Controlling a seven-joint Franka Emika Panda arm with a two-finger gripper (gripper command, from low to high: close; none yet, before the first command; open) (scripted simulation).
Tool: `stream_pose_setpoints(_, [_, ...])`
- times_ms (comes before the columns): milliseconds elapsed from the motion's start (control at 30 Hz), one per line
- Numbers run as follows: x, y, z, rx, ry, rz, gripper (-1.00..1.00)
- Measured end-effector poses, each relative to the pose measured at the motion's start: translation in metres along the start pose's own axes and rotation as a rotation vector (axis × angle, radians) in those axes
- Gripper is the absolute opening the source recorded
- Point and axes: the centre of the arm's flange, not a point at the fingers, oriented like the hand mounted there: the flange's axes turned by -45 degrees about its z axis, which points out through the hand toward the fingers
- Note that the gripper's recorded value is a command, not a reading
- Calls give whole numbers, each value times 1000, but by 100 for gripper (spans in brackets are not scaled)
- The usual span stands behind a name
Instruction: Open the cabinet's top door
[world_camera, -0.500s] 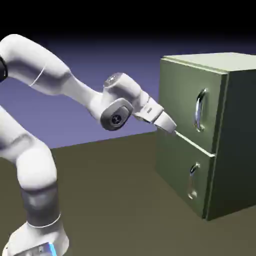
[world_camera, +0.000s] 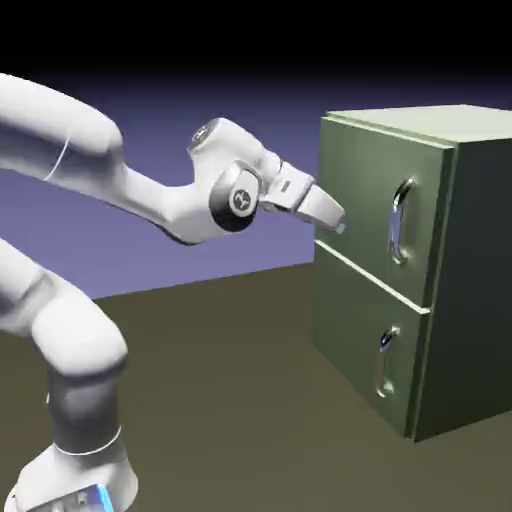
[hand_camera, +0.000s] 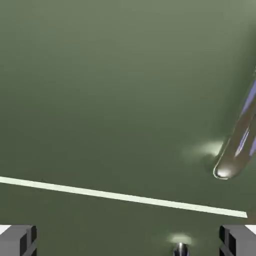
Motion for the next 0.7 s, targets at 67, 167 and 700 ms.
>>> stream_pose_setpoints(67, [2,0,-4,-5,19,-6,100])
stream_pose_setpoints(167, [3,2,-10,-14,48,-12,100])
stream_pose_setpoints(700, [-2,28,-19,-64,238,-3,100])
